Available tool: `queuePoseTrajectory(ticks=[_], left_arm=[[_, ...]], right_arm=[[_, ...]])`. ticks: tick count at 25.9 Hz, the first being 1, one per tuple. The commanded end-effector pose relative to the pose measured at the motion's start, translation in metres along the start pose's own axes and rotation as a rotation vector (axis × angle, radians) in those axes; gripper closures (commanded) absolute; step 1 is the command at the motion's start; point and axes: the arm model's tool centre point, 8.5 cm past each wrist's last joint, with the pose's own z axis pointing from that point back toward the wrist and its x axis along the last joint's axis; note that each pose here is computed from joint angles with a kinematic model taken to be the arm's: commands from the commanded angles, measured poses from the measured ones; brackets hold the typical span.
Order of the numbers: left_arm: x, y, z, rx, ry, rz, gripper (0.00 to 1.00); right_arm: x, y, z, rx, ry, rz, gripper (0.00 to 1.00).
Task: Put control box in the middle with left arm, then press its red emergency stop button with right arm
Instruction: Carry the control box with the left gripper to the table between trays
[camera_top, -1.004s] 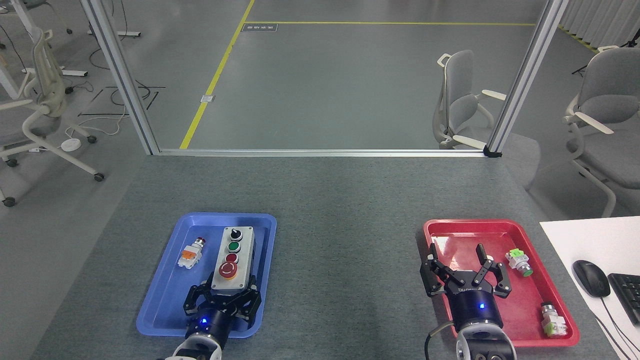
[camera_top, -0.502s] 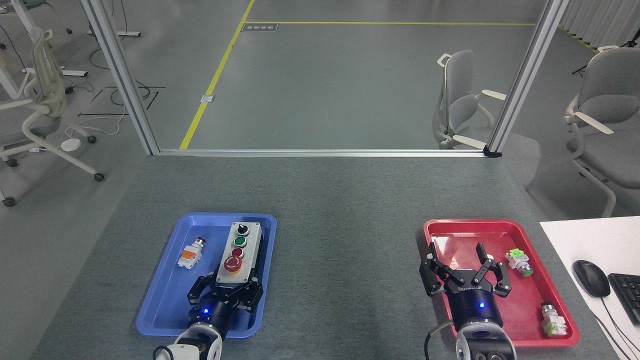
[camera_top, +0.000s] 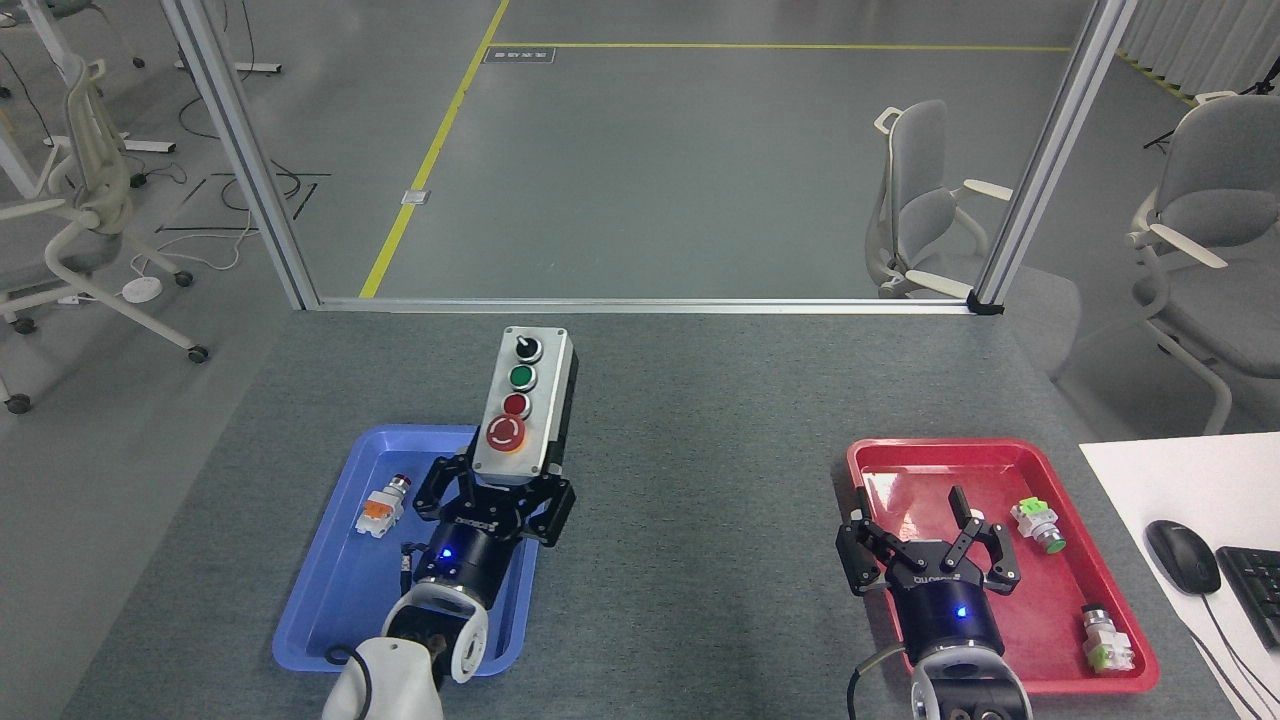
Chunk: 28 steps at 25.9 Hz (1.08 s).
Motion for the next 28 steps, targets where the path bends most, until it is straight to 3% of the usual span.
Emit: queuePoseTrajectory(ticks=[1,8,15,19,28], left_arm=[[0.062,-0.009,-0.006,-0.018,-0.072,0.068,1.0],[0.125,-0.058,-0.007,-0.191,-0.162,0.029,1.0],[0.143,-0.09,0.002,-0.311,-0.248,-0.028,1.0],[0.155,-0.095,0.003,-0.345,-0.322,-0.092,1.0],[0.16,-0.102,0.007,-0.407,-0.353,-0.122,0.98]], right_arm=[[0.0,0.0,0.0,0.0,-0.001,-0.001,0.03],[0.001,0.0,0.0,-0.002,-0.001,-0.001,0.02],[0.001,0.0,0.0,0.0,-0.001,-0.001,0.02],[0.001,0.0,0.0,-0.001,-0.001,-0.003,0.02],[0.001,0.001,0.001,0.0,0.0,-0.001,0.02]])
